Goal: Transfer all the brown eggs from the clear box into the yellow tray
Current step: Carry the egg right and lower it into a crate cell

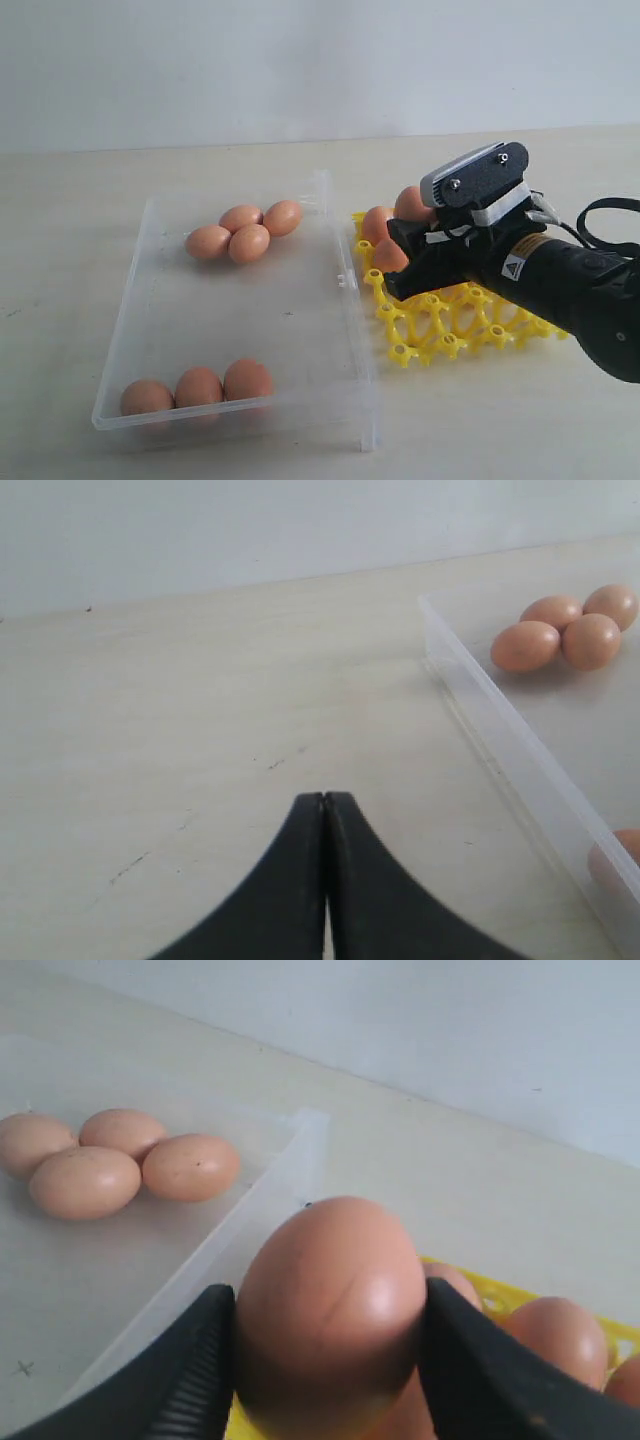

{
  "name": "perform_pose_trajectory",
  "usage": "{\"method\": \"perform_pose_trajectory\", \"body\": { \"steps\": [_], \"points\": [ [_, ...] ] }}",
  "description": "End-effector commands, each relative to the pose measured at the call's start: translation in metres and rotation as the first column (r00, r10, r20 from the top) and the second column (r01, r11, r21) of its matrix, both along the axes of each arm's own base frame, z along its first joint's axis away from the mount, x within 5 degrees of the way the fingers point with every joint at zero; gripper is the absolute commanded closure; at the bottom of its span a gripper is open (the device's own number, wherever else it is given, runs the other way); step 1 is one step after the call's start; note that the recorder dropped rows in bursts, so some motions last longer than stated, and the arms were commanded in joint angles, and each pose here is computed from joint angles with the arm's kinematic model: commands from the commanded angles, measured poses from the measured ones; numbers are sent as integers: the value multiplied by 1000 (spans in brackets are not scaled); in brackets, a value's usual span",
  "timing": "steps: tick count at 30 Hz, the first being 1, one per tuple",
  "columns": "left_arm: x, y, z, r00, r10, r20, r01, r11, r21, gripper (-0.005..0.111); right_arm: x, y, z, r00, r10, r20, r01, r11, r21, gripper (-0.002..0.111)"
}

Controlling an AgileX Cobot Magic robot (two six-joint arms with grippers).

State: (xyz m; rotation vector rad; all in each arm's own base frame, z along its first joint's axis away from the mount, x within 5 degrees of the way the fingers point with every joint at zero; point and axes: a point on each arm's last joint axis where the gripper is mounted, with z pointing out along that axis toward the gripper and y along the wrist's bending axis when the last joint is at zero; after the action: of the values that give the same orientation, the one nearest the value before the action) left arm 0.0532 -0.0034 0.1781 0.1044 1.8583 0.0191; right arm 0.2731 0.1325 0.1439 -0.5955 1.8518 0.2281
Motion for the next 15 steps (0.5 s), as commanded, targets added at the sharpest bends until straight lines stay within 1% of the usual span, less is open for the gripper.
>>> {"method": "perform_pose_trajectory", "body": {
  "steps": [1,5,11,13,15],
  "points": [
    [0,0,3,1000,0,18,0,1000,-7,107,2,0,-17,1000,9,-19,-9,1000,14,108],
    [0,0,3,1000,0,18,0,1000,-7,107,1,2,-31,998,20,-64,-19,1000,18,108],
    [0,0,3,1000,0,18,0,1000,-7,107,1,2,-34,997,29,-78,-29,1000,5,108],
    [0,0,3,1000,0,18,0,1000,-7,107,-1,4,-37,993,62,-96,-64,998,-19,108],
    [0,0,3,1000,0,18,0,1000,-7,107,-3,7,-38,989,117,-93,-121,992,-38,104]
  ]
}}
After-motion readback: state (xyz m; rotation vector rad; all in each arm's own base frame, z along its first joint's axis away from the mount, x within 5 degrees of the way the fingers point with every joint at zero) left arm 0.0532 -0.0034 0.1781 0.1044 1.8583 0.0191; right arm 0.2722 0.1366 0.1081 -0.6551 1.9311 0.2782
